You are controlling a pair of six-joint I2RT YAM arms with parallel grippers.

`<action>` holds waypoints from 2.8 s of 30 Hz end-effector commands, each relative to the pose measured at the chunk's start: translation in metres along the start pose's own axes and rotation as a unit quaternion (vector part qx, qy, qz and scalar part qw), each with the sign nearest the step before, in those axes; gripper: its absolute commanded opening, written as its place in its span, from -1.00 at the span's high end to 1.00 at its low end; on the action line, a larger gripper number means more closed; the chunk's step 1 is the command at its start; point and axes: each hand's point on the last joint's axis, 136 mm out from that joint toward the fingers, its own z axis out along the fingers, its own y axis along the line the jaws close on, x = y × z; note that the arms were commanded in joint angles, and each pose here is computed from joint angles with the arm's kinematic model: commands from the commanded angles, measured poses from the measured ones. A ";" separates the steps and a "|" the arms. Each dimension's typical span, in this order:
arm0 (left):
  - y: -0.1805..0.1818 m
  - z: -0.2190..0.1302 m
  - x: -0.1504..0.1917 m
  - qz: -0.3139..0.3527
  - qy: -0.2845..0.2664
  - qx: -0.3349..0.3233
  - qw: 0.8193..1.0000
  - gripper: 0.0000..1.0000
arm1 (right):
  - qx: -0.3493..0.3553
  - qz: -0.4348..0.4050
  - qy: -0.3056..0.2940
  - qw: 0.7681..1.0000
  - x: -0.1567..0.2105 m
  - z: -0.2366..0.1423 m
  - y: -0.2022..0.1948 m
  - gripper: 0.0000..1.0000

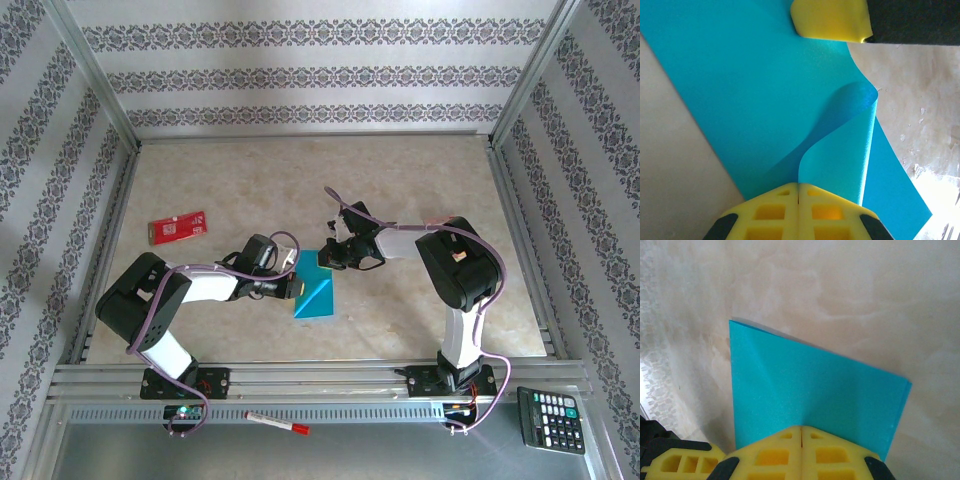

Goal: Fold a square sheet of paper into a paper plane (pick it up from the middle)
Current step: Fold the triangle a second time at the center of the table.

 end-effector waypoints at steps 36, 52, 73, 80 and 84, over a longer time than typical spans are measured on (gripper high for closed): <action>0.014 -0.003 0.011 -0.013 0.009 -0.024 1.000 1.00 | 0.083 0.037 0.043 0.995 0.035 0.009 -0.049 1.00; 0.016 -0.001 0.013 -0.018 0.012 -0.025 0.999 1.00 | 0.083 0.037 0.044 0.995 0.035 0.009 -0.049 1.00; 0.029 0.002 0.028 -0.031 0.038 -0.053 0.997 1.00 | 0.077 0.032 0.039 0.996 0.027 0.007 -0.041 0.90; 0.031 0.002 0.031 -0.031 0.044 -0.058 0.997 1.00 | 0.059 0.030 0.029 0.997 0.015 0.001 -0.027 0.69; 0.032 0.002 0.032 -0.030 0.048 -0.063 0.996 1.00 | 0.039 0.028 0.016 0.999 0.003 -0.010 -0.014 0.65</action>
